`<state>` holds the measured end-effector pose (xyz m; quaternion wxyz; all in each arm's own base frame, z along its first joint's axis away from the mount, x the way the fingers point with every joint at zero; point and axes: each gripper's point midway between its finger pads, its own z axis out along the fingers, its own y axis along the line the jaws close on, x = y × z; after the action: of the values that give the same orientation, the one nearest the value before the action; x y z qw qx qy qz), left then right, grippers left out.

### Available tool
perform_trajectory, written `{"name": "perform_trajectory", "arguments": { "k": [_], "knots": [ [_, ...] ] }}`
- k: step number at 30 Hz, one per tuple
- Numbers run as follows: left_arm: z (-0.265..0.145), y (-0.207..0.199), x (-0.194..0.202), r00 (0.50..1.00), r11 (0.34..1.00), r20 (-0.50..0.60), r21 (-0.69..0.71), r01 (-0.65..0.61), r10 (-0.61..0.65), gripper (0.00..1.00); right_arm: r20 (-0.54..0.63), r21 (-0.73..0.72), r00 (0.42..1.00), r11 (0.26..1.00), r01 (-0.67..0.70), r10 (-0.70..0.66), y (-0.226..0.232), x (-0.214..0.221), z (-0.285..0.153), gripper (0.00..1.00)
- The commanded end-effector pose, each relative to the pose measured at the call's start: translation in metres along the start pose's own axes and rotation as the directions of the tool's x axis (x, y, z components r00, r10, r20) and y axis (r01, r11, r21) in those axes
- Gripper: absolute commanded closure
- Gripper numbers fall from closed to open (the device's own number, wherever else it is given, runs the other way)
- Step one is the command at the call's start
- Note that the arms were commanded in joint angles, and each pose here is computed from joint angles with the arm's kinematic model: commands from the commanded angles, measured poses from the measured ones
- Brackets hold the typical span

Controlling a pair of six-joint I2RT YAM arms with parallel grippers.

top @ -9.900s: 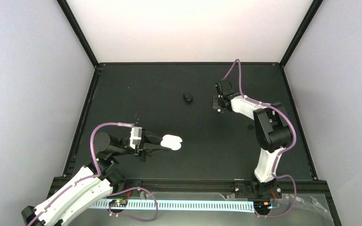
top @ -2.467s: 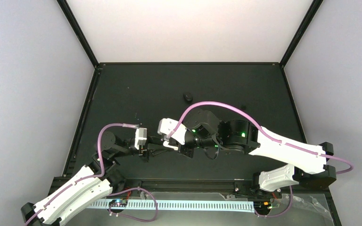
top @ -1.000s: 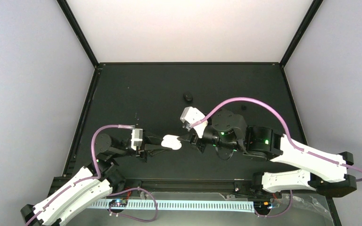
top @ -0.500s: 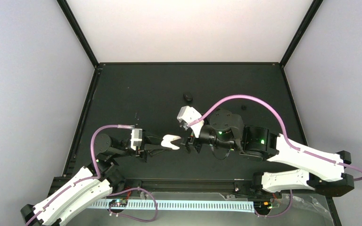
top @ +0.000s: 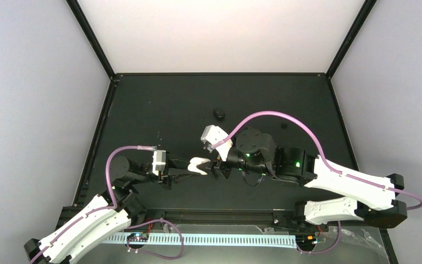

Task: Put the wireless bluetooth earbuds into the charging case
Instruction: Place the earbud in the charging case, then close the charging case.

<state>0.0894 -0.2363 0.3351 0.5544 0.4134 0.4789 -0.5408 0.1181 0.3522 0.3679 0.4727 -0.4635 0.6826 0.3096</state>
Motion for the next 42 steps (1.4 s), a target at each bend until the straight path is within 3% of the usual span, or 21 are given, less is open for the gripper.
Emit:
{"name": "perform_trajectory", "arguments": {
  "k": [1,7,11,14,21,31,42],
  "knots": [
    [-0.002,-0.008,-0.009,0.999,0.999,0.030,0.031,-0.032,0.031,0.98,0.006,0.028,1.000,1.000,-0.008,0.008,-0.006,-0.004,-0.001,0.26],
    [-0.002,-0.009,-0.010,0.999,0.999,0.033,0.030,-0.034,0.033,0.98,0.035,0.011,0.999,1.000,-0.015,0.015,-0.003,-0.012,-0.009,0.26],
    [-0.002,-0.008,-0.009,0.999,0.999,0.031,0.029,-0.032,0.031,0.98,0.127,0.030,0.991,0.999,-0.041,0.037,-0.010,-0.029,-0.029,0.26],
    [-0.002,-0.009,-0.009,0.999,0.999,0.032,0.032,-0.033,0.032,0.98,0.169,0.094,0.982,0.991,-0.098,0.081,-0.029,-0.032,-0.038,0.26],
    [-0.005,-0.013,-0.012,0.998,0.998,0.047,0.038,-0.040,0.038,0.98,0.145,0.217,0.958,0.936,-0.276,0.249,-0.082,-0.003,-0.035,0.26],
    [-0.006,-0.015,-0.014,0.998,0.998,0.058,0.048,-0.041,0.038,0.98,0.036,0.003,0.972,0.973,-0.233,0.232,-0.048,0.013,-0.009,0.28],
    [-0.006,-0.014,-0.014,0.998,0.998,0.056,0.046,-0.041,0.038,0.98,-0.025,-0.088,0.977,0.973,-0.212,0.210,-0.032,0.020,0.001,0.28]
  ]
}}
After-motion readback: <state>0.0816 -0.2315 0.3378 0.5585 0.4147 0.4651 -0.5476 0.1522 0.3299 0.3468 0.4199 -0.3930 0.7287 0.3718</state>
